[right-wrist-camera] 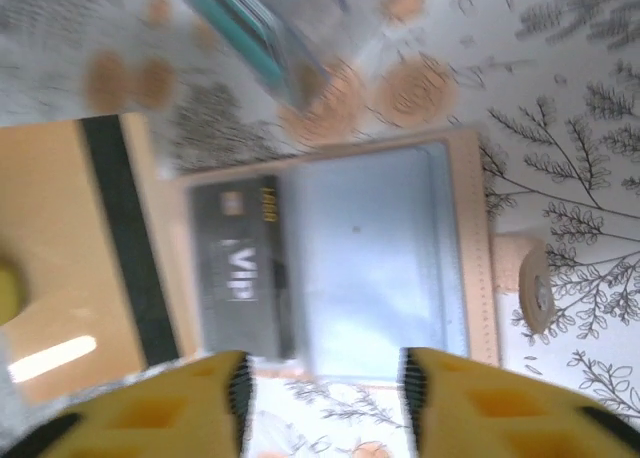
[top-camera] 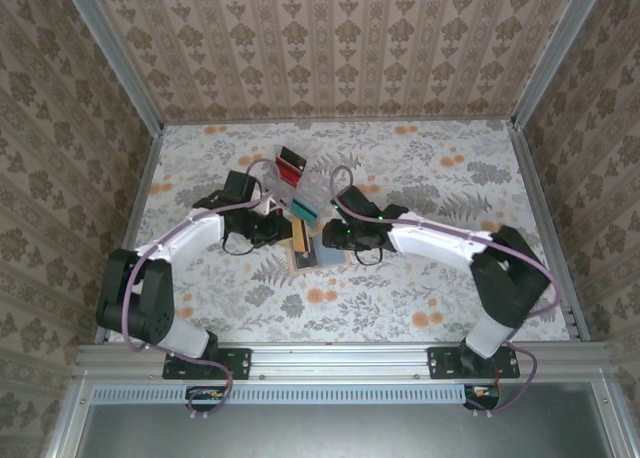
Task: Take the credit cards out of the card holder
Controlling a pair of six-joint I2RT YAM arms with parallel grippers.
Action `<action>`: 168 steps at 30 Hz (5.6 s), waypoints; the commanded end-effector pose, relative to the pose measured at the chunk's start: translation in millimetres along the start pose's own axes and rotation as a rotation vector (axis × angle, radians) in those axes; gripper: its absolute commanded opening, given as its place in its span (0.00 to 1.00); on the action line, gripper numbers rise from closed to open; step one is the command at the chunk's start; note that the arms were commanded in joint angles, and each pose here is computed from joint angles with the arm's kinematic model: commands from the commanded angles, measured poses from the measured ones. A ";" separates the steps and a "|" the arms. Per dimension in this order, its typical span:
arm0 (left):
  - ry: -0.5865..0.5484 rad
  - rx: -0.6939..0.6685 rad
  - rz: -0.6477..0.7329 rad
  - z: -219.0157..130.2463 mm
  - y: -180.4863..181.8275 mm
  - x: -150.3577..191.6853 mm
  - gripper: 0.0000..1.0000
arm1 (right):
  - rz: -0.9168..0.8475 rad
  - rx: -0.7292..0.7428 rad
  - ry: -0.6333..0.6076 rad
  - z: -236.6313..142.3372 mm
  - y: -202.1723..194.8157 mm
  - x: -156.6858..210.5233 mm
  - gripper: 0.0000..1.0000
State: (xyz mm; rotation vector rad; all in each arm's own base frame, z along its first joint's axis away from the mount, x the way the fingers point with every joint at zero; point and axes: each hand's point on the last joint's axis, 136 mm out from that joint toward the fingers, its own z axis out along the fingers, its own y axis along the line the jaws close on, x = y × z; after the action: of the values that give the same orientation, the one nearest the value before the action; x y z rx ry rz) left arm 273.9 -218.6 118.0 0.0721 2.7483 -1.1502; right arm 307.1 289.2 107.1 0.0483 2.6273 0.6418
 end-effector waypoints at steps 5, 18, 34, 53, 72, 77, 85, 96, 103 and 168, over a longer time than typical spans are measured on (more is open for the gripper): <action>-0.115 0.239 0.044 -29.4 -59.1 -32.2 0.06 | 0.116 -0.285 -0.065 -31.8 27.3 -23.4 0.64; -0.173 0.471 -0.032 -62.1 -102.3 -63.7 0.05 | 0.272 -0.694 -0.098 -57.6 78.6 -75.8 0.68; -0.186 0.559 -0.093 -75.2 -96.9 -61.0 0.05 | 0.309 -0.901 -0.140 -72.5 97.7 -99.0 0.29; -0.316 -0.174 -0.213 -83.1 59.1 -47.1 0.84 | -0.175 -0.431 -0.278 -53.5 51.1 -100.3 0.00; -0.364 -0.293 -0.189 -105.3 80.4 -35.6 1.00 | -0.744 -0.177 -0.240 -2.6 61.2 -131.2 0.00; -0.350 -0.271 -0.201 -98.9 81.9 -33.5 1.00 | -0.769 -0.149 -0.219 18.6 53.9 -130.3 0.00; -0.326 -0.254 -0.213 -91.5 83.9 -33.0 1.00 | -0.714 -0.127 -0.224 38.1 42.9 -134.7 0.00; -0.315 -0.249 -0.225 -87.3 87.1 -30.4 1.00 | -0.715 -0.078 -0.215 42.4 26.4 -140.7 0.00; -0.301 -0.232 -0.236 -82.9 87.1 -30.5 1.00 | -0.709 -0.092 -0.237 32.9 30.2 -146.9 0.00; -0.272 -0.163 -0.233 -72.3 78.2 -25.0 1.00 | -0.501 -0.080 -0.225 -38.3 35.5 -108.4 0.55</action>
State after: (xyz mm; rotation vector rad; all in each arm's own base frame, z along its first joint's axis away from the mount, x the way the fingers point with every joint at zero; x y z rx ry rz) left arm 299.2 -107.5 116.6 -0.4118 2.6483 -0.8711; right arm 407.0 295.0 203.7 -0.6237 2.1862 0.5349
